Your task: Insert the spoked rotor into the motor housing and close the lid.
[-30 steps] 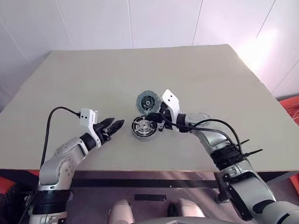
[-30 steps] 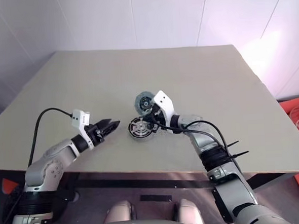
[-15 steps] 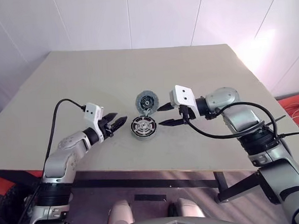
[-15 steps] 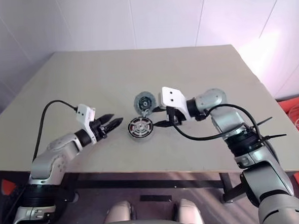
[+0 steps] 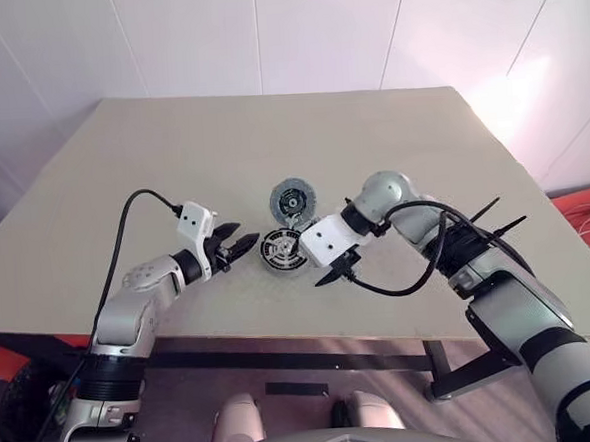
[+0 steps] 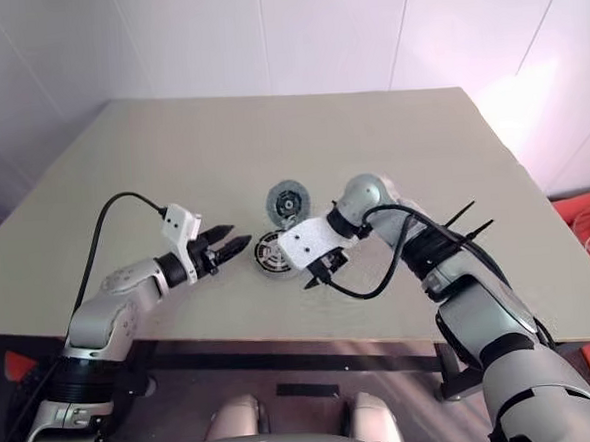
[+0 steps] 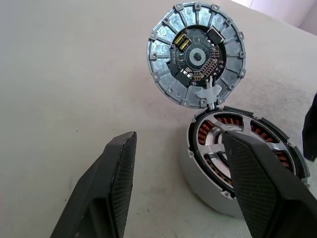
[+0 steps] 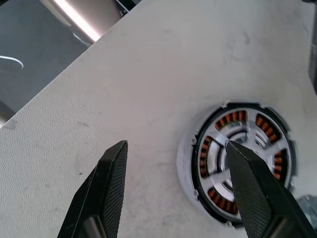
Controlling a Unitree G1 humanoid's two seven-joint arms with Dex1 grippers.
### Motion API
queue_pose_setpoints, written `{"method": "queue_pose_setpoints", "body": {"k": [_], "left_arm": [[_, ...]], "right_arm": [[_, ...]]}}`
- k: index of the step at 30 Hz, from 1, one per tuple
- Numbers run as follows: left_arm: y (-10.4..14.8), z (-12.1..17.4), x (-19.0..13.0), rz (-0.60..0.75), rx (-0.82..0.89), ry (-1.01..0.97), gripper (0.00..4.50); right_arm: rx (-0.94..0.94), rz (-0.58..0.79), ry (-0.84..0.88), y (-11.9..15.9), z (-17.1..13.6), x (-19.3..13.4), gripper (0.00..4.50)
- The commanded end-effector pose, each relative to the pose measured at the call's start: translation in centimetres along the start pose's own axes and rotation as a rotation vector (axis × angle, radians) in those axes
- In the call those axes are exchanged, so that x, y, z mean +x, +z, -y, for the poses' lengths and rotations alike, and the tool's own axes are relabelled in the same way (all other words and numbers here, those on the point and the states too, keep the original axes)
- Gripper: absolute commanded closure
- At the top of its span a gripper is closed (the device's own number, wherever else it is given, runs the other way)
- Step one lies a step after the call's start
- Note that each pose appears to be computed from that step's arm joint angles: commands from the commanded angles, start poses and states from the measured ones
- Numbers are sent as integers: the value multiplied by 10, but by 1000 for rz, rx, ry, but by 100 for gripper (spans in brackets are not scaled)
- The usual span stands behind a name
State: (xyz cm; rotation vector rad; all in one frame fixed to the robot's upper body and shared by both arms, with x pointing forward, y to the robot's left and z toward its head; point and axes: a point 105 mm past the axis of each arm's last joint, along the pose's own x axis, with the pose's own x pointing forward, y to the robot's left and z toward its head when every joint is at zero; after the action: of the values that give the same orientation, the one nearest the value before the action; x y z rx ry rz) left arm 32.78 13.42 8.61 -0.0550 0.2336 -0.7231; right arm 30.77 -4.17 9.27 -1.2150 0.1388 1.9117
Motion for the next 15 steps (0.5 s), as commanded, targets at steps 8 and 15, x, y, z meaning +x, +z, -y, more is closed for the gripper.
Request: {"method": "queue_pose_setpoints", "body": {"k": [8, 15], "left_arm": [[12, 4, -4, 44, 47, 2, 154], [7, 7, -3, 37, 40, -1, 154]], "right_arm": [[-51, -41, 43, -4, 6, 6, 92], [-51, -52, -12, -5, 21, -11, 92]]}}
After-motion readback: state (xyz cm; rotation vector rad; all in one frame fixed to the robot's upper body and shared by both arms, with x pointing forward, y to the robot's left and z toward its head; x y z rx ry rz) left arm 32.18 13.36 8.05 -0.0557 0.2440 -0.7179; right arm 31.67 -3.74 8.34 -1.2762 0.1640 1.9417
